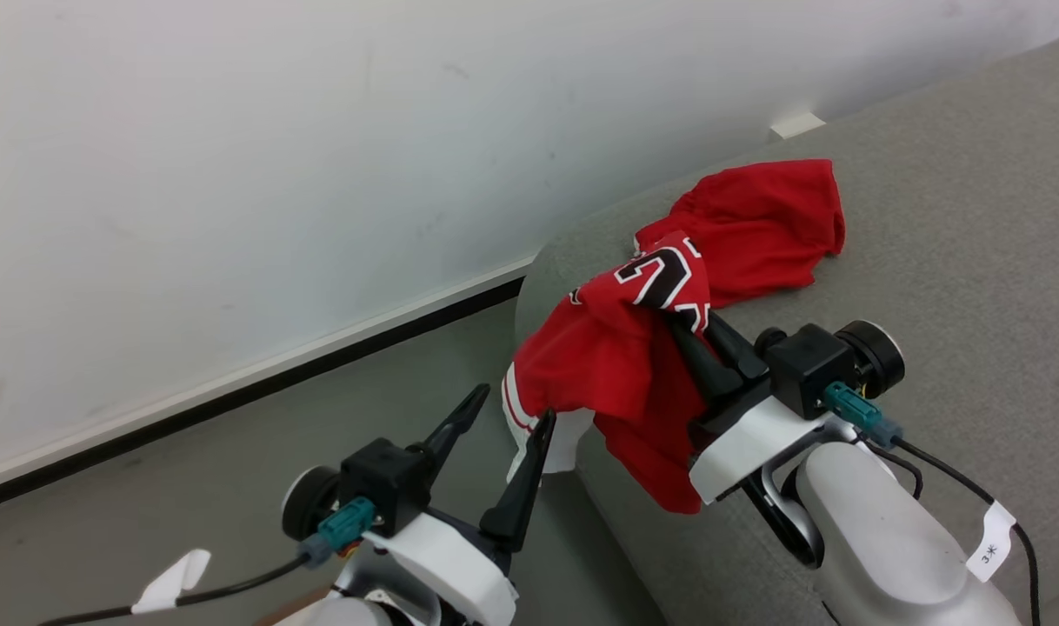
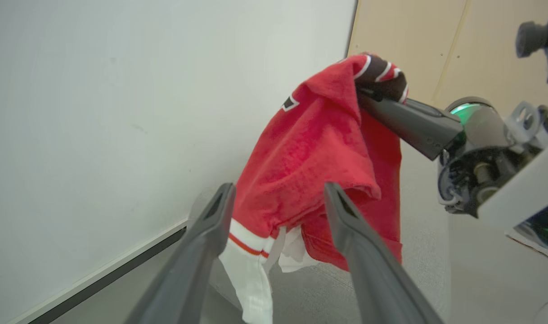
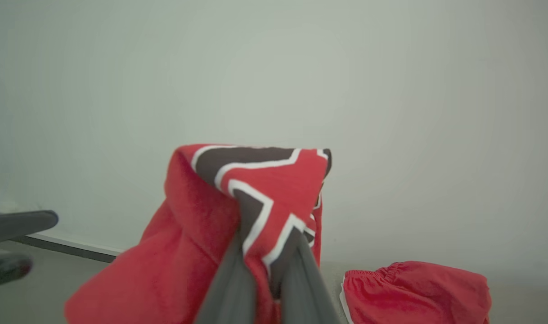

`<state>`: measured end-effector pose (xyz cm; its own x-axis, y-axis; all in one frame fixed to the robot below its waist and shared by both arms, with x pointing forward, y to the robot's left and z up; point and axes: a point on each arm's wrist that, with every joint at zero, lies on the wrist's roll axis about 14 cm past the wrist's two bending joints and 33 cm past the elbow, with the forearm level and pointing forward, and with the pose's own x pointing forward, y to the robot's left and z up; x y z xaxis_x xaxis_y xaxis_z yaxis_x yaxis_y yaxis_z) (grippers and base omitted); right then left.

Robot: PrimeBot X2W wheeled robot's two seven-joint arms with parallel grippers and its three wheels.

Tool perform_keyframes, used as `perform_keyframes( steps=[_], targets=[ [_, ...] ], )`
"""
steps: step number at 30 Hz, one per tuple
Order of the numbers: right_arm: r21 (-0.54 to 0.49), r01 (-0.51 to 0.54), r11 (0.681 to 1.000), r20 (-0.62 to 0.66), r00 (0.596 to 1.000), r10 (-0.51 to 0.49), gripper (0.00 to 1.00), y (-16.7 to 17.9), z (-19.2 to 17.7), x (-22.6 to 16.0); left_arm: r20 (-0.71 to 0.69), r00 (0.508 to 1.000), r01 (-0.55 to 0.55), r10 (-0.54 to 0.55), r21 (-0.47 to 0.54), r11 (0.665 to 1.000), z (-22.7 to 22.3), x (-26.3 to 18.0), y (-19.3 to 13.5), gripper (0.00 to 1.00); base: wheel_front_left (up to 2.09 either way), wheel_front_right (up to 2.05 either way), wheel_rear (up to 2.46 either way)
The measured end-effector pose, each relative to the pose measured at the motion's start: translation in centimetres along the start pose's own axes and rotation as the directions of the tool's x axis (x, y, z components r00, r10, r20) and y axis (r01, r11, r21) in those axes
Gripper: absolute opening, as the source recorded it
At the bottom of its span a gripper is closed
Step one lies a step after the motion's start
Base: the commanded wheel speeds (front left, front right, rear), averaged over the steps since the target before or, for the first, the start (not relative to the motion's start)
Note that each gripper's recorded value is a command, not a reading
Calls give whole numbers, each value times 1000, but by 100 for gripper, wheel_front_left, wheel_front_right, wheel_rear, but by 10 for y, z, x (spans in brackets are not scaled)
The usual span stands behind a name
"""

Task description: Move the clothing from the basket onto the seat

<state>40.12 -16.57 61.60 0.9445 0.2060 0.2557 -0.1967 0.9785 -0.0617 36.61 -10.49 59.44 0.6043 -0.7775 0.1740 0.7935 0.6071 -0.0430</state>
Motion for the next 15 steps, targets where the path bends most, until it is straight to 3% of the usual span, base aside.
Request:
perform_keyframes(
  steps=[15],
  targets=[
    [-13,106,994,3,994,-106,0,-34,0,-21,-22,995,100,-101,-28,995,-12,15,-27,100,0,0,0]
  ],
)
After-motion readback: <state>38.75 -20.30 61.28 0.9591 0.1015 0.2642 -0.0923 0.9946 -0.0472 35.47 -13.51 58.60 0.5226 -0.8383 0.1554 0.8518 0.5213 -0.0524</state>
